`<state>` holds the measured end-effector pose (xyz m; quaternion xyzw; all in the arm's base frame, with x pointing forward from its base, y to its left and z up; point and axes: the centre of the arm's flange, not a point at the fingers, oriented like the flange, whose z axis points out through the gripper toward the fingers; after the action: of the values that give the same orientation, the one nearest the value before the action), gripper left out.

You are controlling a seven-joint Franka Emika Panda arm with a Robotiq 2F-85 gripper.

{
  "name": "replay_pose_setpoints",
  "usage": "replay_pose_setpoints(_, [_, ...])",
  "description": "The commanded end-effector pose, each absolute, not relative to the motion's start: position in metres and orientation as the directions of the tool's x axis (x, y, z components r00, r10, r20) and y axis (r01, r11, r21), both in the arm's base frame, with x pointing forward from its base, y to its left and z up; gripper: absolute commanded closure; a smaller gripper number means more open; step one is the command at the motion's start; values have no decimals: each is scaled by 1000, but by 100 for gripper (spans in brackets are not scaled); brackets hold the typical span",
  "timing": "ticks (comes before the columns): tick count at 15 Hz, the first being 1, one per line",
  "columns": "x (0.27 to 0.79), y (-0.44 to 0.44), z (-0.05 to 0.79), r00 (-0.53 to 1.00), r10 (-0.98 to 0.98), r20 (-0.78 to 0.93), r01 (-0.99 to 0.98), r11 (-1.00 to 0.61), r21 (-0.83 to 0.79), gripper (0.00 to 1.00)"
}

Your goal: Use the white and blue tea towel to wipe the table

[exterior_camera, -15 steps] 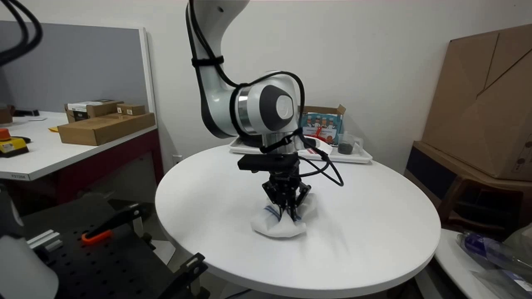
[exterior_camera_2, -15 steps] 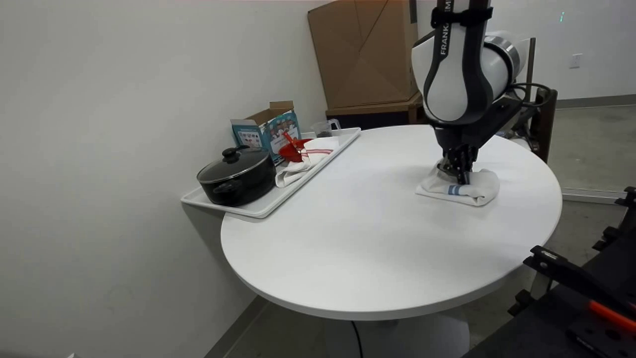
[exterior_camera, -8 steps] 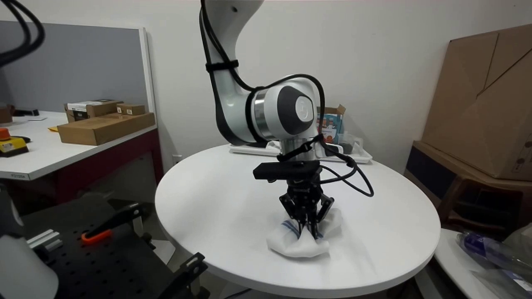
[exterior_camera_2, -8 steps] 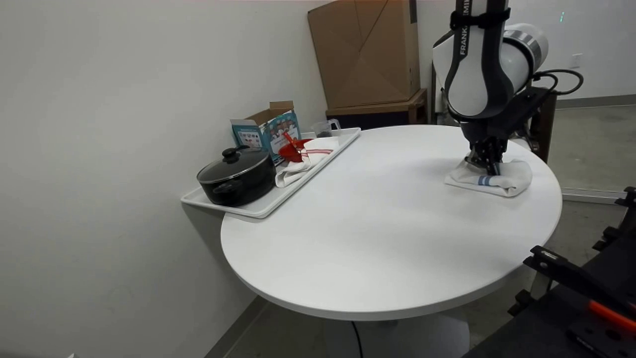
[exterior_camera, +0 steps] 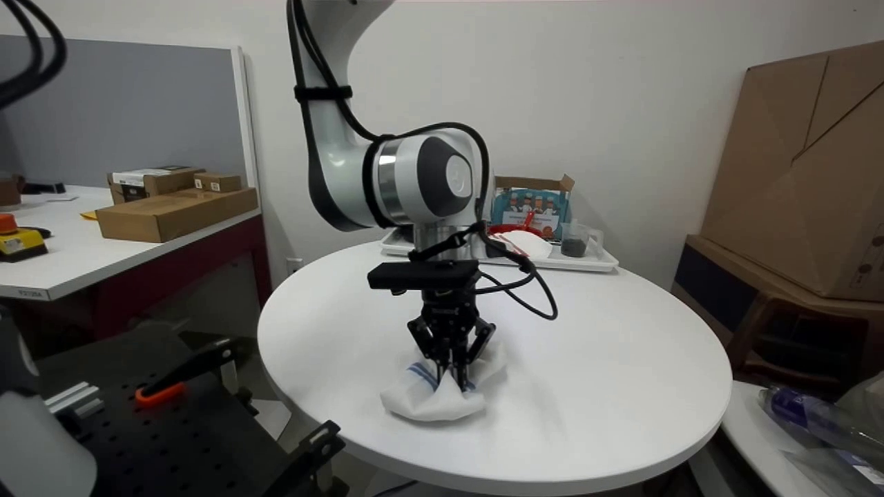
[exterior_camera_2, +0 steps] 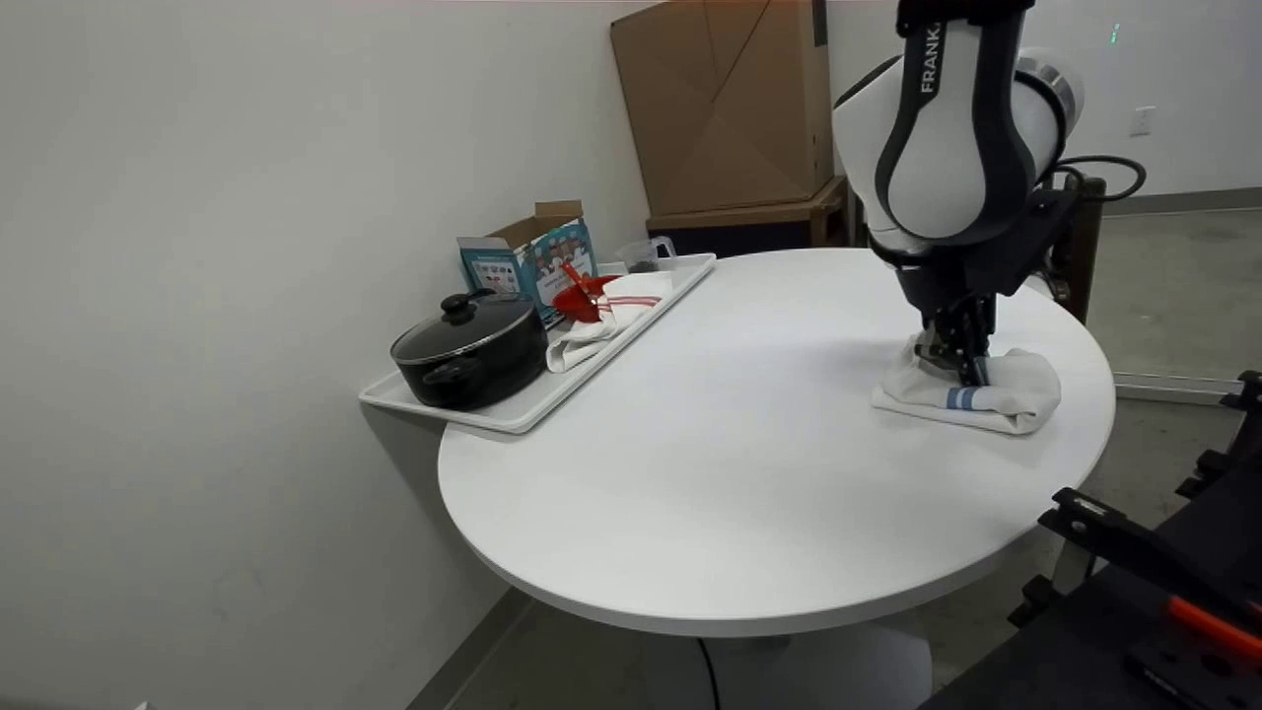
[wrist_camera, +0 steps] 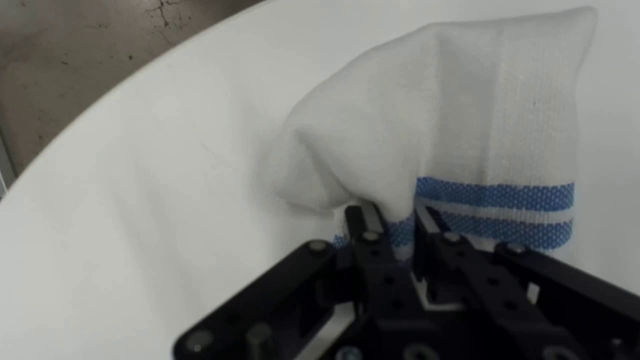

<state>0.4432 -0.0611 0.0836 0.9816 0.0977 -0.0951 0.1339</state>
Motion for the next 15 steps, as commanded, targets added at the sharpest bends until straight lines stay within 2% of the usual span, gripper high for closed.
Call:
replay_pose_setpoints(1, [422,-7,77,930,288,-231,331,-926,180,96])
replay_pose_setpoints(6, [407,53,74,889,393,-234,429,-895,126,96])
replay_pose_setpoints(15, [447,137,42,855,491,-165,516,-839,175,96])
